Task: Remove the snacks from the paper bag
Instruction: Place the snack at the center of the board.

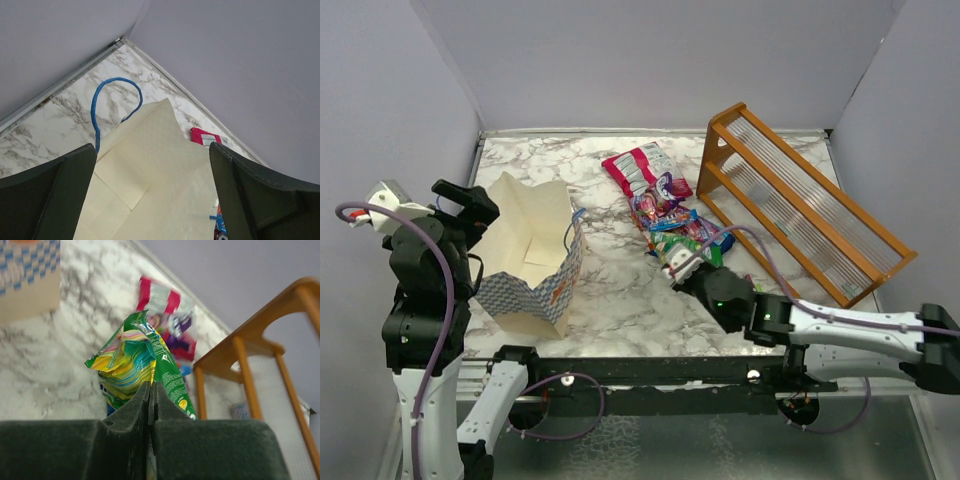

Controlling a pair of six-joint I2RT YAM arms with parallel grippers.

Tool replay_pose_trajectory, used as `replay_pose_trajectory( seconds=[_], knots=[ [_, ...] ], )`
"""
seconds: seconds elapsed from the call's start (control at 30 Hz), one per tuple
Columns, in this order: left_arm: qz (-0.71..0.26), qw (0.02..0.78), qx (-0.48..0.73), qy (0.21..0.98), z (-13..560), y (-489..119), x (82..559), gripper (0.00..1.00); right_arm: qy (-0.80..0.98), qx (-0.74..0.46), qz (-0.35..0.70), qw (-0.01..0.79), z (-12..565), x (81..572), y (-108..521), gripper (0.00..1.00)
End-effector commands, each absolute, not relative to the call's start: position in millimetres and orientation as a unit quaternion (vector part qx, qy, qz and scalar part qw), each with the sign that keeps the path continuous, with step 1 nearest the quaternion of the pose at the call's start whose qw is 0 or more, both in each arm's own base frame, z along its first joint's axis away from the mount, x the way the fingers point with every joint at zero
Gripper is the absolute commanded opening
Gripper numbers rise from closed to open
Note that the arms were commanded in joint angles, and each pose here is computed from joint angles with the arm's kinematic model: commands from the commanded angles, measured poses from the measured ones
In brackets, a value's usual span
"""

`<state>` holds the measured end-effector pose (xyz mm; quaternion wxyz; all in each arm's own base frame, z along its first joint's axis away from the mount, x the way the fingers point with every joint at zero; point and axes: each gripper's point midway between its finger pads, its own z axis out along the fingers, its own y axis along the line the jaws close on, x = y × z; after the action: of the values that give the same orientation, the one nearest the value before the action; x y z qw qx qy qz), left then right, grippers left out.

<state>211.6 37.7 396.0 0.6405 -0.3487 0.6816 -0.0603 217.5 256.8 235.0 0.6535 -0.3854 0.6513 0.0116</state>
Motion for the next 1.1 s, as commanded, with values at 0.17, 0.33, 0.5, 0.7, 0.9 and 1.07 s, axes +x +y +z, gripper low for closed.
replay_pose_trajectory(
  seconds=[0.17, 0.33, 0.5, 0.7, 0.9, 1.07],
  knots=[
    [-0.070, 0.704, -0.231, 0.667, 447, 22, 188, 0.99, 0.693, -0.431, -0.021, 0.578, 126, 228, 292, 0.01],
    [-0.056, 0.724, -0.197, 0.659, 454, 24, 170, 0.99, 0.723, -0.439, 0.040, 0.532, 91, 215, 316, 0.01],
    [-0.049, 0.737, -0.163, 0.654, 459, 23, 160, 0.99, 0.746, -0.439, 0.054, 0.498, 73, 208, 324, 0.07],
    [-0.040, 0.756, -0.134, 0.640, 471, 23, 157, 0.99, 0.757, -0.369, 0.043, 0.538, 130, 221, 314, 0.57],
    [-0.042, 0.758, -0.096, 0.644, 474, 13, 164, 0.99, 0.728, -0.236, 0.056, 0.641, 266, 247, 292, 0.99],
    [-0.045, 0.765, -0.066, 0.639, 492, 5, 170, 0.99, 0.652, -0.185, 0.095, 0.729, 407, 245, 265, 0.99]
  ],
)
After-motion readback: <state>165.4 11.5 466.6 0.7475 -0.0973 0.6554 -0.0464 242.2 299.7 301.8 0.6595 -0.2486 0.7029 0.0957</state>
